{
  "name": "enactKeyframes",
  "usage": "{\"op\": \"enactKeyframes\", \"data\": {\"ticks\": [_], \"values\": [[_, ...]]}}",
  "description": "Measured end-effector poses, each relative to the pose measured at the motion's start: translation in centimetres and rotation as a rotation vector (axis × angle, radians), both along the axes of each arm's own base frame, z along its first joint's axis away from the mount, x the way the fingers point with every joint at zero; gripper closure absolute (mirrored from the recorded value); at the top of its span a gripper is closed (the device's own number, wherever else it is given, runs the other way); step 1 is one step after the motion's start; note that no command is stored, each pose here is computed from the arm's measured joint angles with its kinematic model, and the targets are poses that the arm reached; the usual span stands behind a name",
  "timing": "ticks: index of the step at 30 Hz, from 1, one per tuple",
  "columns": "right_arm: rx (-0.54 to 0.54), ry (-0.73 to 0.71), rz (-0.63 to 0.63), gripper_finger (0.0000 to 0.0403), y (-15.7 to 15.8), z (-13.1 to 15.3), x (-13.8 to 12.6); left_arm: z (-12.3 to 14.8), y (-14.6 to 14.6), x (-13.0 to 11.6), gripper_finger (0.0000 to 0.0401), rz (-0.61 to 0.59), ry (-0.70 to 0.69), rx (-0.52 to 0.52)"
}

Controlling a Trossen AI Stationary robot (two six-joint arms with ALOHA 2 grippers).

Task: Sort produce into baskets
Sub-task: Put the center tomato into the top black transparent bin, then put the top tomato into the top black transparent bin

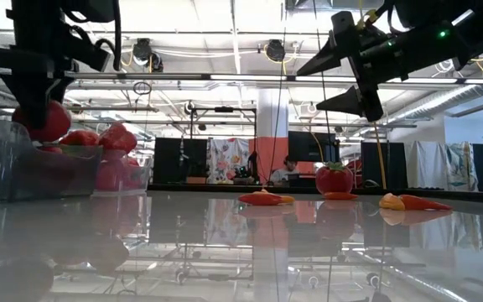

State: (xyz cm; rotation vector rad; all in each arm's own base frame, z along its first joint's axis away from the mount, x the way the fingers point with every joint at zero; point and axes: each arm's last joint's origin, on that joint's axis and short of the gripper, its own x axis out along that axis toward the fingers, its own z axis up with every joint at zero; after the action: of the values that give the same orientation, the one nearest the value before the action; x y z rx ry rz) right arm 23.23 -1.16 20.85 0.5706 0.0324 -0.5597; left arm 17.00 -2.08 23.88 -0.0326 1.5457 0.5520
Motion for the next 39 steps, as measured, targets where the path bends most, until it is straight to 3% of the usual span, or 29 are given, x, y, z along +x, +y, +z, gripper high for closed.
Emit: {"op": "enactKeyframes", "data": {"ticks": [7,15,21,25,33,39], "values": [[-0.015,0.009,0.003,0.0009,0.0,0.0,0.0,0.0,-0.1,0.2,0.0081,0.068,-0.036,-0.013],[-0.023,0.014,0.005,0.0009,0.0,0.0,0.0,-0.2,-0.1,0.3,0.0008,0.075,-0.021,-0.015],[-0.023,0.014,0.005,0.0009,0.0,0.0,0.0,-0.5,-0.3,0.5,0.0016,0.024,0.013,-0.063],[-0.023,0.013,0.003,0.0009,0.0,0.0,0.0,-0.6,-0.4,1.1,0.0017,-0.023,-0.038,-0.100],[-0.028,0.011,-0.019,0.0009,-0.1,0.0,0.0,-0.1,-1.3,4.7,0.0017,-0.229,-0.370,-0.219],[-0.076,0.042,-0.006,0.0009,-0.1,0.0,0.0,1.7,-1.8,7.9,0.0017,-0.426,-0.720,-0.146]]}}
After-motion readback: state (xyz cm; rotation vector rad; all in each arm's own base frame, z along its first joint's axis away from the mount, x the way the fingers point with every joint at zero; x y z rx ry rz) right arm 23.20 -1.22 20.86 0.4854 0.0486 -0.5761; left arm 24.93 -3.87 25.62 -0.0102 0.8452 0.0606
